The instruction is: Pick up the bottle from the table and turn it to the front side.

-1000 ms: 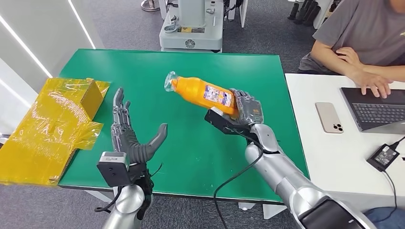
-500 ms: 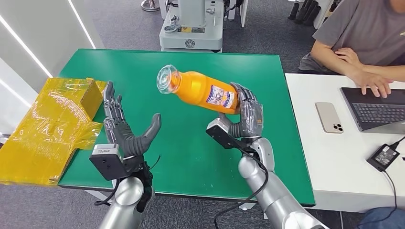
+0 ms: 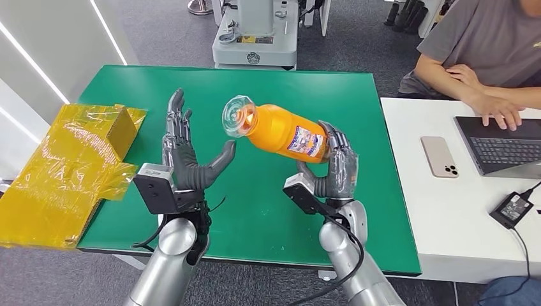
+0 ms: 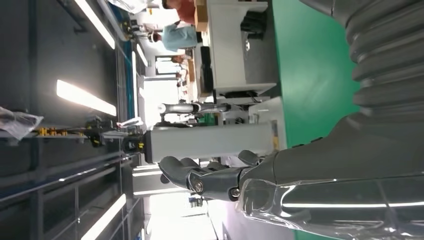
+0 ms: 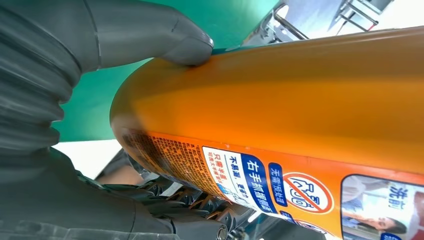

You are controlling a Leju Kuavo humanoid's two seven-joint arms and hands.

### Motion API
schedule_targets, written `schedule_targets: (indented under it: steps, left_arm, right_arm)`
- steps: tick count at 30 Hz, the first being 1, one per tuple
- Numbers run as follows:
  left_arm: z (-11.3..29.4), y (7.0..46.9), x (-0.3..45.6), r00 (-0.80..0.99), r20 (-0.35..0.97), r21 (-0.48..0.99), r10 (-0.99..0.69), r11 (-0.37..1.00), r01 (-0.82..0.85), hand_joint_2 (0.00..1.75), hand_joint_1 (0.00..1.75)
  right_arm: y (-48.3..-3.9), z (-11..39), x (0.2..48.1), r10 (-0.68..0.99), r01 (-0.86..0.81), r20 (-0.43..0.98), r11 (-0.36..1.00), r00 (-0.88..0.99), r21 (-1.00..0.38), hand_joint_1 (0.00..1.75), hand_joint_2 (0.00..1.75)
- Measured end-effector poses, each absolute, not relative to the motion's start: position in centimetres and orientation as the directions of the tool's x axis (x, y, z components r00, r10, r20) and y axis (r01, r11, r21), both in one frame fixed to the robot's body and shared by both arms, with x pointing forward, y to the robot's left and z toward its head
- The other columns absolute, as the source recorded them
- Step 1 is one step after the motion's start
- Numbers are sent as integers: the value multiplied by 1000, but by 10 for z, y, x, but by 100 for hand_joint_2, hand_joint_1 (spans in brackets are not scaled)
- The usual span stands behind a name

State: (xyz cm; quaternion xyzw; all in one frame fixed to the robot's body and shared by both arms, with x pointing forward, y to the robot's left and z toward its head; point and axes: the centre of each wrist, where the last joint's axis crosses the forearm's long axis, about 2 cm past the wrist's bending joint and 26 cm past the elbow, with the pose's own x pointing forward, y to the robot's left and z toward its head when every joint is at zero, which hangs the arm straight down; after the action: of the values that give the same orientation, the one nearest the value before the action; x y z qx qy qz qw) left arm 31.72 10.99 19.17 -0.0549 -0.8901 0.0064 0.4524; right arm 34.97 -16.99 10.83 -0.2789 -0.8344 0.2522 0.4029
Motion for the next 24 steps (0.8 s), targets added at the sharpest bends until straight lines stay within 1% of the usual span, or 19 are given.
schedule_targets:
  steps: [8,14,19,24]
  left_arm:
    - [196,102,320,-587,797,-49,144,983,175,175,0]
    - [197,96,316,-587,793,-29,163,973,231,175,0]
    - [196,92,314,-587,792,-14,169,966,259,175,0]
    - [197,90,315,-588,791,-6,173,962,274,175,0]
  right_arm:
    - [-165,105,345,665,225,573,724,-479,-652,175,175]
    - [-165,101,344,645,153,620,738,-447,-657,175,175]
    - [-162,102,344,638,104,624,732,-451,-673,175,175]
    - [-158,107,349,642,67,600,708,-478,-703,175,175]
